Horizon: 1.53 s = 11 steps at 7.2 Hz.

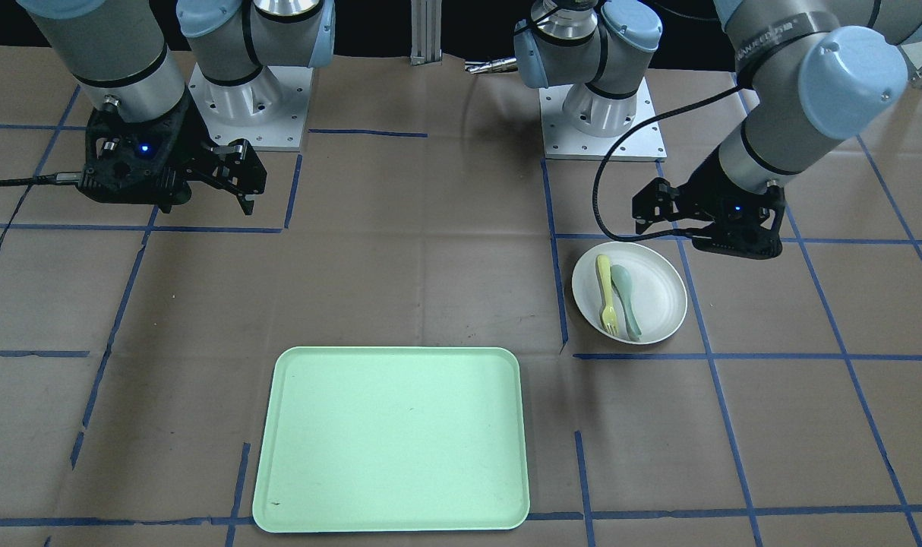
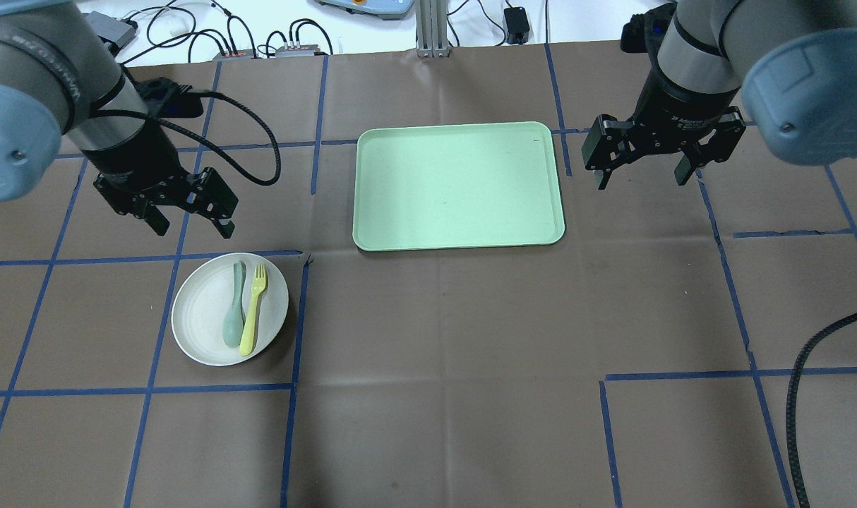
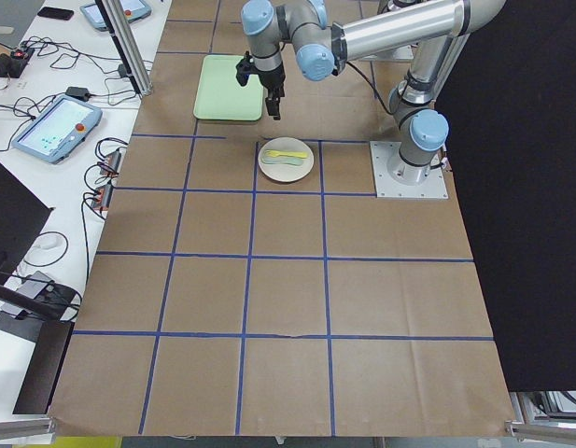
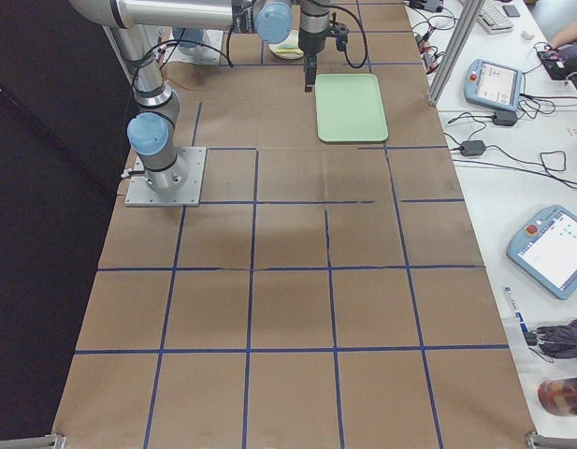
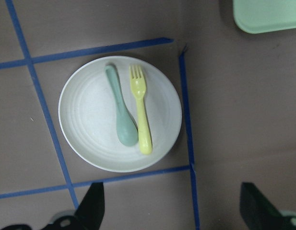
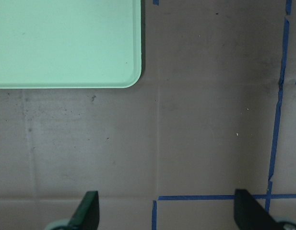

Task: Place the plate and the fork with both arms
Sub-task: 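Lower the left gripper to the rim of the white plate, then close the left gripper on the plate rim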

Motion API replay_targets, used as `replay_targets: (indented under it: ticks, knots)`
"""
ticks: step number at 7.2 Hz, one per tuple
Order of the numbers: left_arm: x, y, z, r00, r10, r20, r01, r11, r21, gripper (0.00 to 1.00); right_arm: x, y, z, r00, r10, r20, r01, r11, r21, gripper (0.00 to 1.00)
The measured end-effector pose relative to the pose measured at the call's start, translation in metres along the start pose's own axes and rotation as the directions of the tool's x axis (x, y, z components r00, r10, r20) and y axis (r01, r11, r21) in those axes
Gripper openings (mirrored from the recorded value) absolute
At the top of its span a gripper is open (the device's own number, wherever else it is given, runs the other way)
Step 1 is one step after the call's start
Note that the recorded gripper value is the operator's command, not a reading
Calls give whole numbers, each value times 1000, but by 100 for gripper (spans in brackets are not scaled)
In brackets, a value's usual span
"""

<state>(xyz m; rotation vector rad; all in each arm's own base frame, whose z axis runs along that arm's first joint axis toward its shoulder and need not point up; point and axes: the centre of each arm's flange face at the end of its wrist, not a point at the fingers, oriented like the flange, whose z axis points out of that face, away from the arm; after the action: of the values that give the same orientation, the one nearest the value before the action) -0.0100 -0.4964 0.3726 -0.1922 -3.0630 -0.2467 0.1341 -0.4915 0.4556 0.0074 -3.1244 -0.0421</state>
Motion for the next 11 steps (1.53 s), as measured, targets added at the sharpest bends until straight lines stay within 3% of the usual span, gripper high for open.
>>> replay_targets:
  ticks: [4, 6, 9, 11]
  knots:
    - [-90, 18, 104, 1000, -30, 3, 30, 998, 60, 100, 0, 0, 0, 1000, 0, 0, 0, 1000, 0, 100]
    - [-114, 18, 145, 994, -72, -82, 76, 996, 47, 97, 0, 0, 0, 1000, 0, 0, 0, 1000, 0, 100]
    - [-126, 19, 173, 984, -109, -140, 111, 994, 13, 78, 0, 0, 0, 1000, 0, 1, 0, 1000, -1, 100]
    - [-127, 17, 182, 981, -118, -155, 119, 993, -5, 77, 0, 0, 0, 1000, 0, 0, 0, 1000, 0, 100]
